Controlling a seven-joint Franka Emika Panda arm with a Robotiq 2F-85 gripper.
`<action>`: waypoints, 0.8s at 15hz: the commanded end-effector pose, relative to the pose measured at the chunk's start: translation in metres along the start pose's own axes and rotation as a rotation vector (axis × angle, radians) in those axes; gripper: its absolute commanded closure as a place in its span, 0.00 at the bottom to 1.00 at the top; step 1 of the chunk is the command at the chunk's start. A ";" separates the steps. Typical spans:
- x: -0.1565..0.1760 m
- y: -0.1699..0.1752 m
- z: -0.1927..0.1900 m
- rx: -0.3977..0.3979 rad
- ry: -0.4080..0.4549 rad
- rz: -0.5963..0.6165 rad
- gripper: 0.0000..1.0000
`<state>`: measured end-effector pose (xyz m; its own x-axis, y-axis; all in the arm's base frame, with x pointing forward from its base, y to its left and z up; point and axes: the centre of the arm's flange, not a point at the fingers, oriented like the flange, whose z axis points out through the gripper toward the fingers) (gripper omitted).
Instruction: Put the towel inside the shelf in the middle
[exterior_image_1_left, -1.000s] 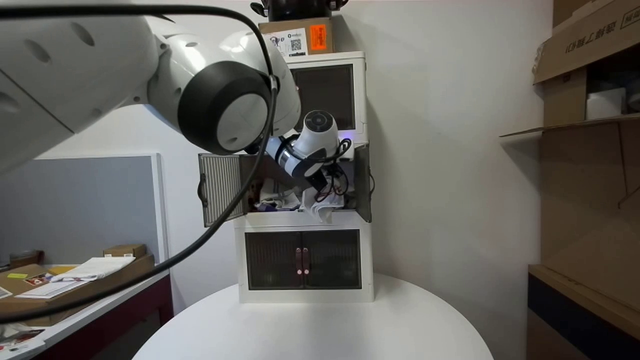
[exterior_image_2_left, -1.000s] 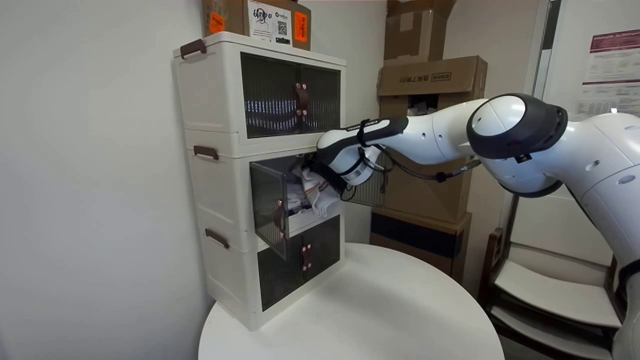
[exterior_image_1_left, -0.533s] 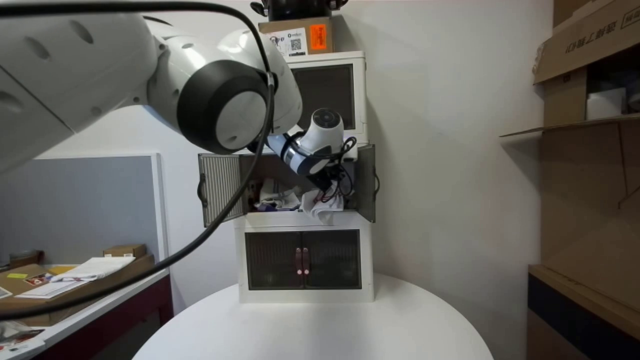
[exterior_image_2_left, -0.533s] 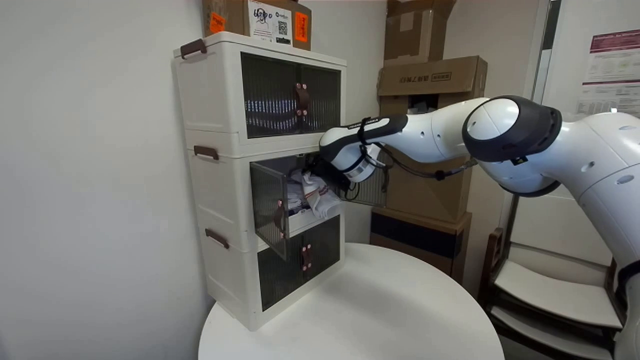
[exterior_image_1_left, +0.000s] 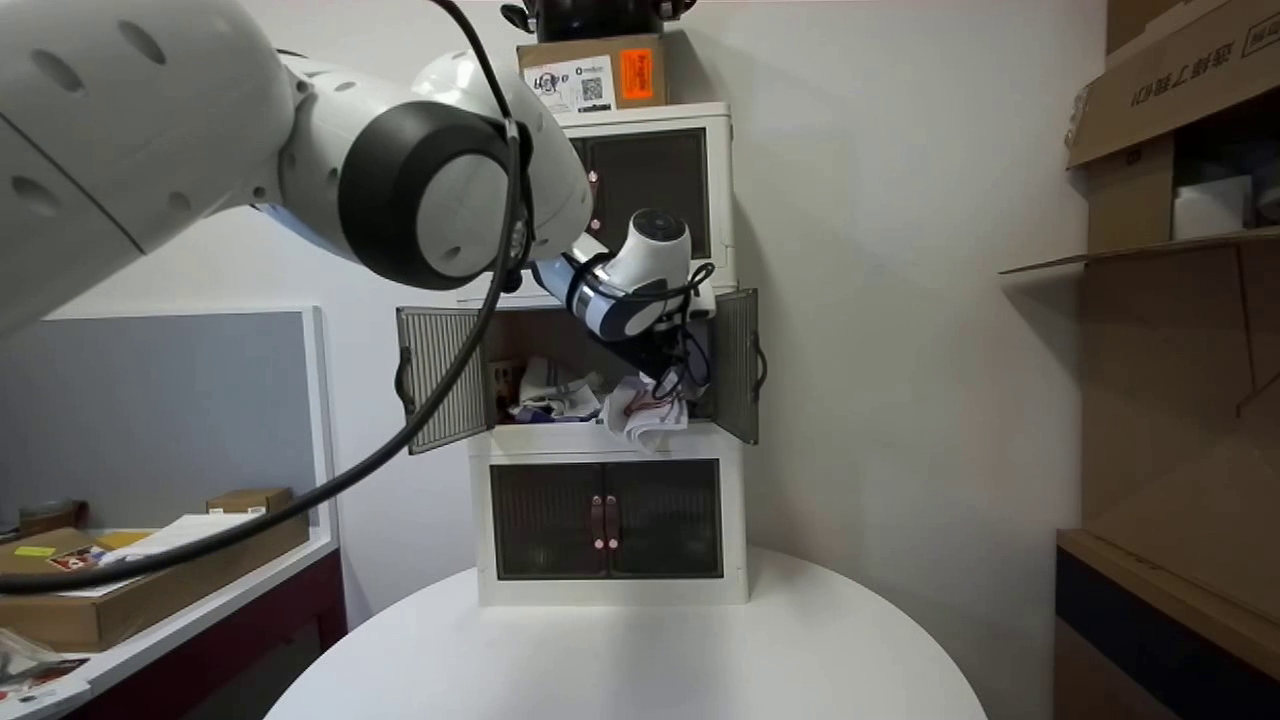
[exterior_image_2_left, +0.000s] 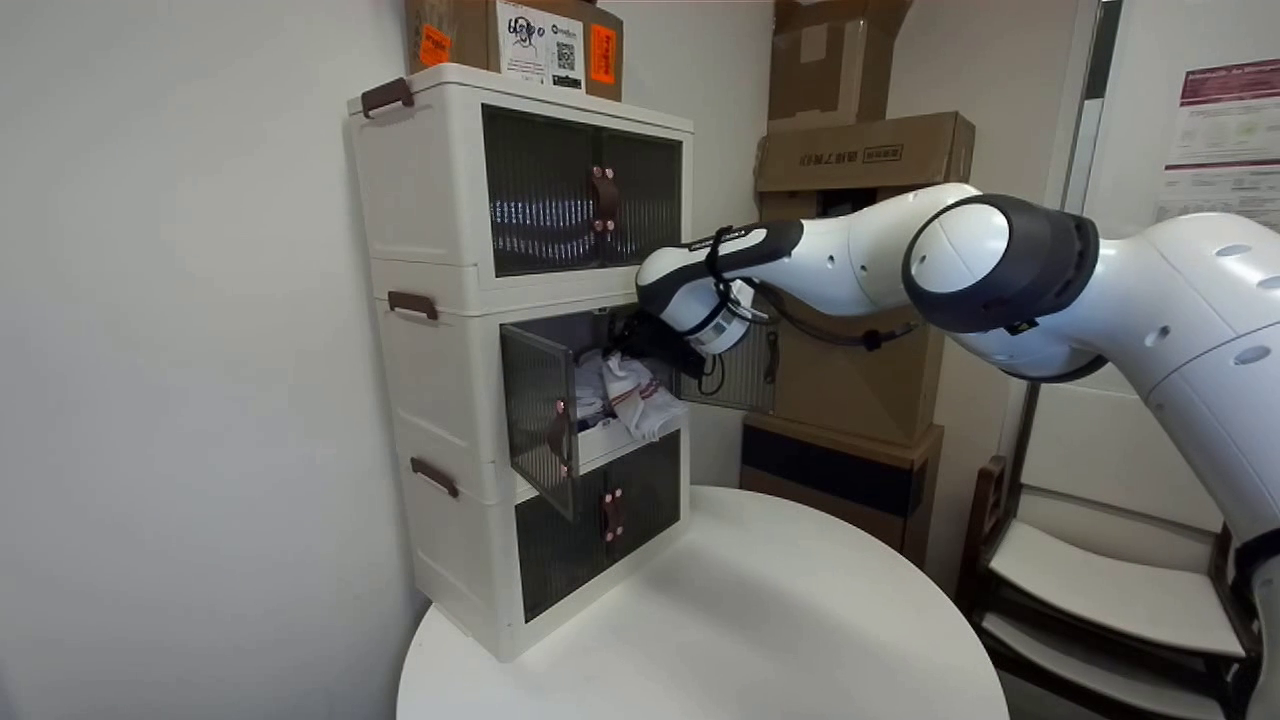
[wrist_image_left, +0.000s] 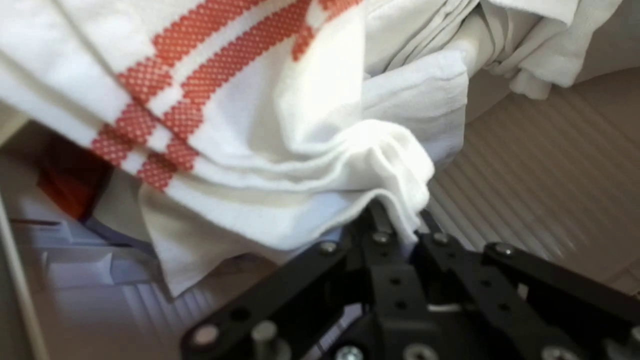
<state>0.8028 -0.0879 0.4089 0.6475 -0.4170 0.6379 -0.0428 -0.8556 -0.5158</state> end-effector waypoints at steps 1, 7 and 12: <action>0.015 -0.001 -0.001 -0.005 -0.047 -0.052 0.98; 0.001 -0.002 0.000 -0.025 -0.091 -0.070 0.77; 0.002 -0.003 0.000 -0.026 -0.094 -0.075 0.67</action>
<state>0.8037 -0.0865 0.4113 0.7177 -0.3225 0.6172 -0.0105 -0.8912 -0.4534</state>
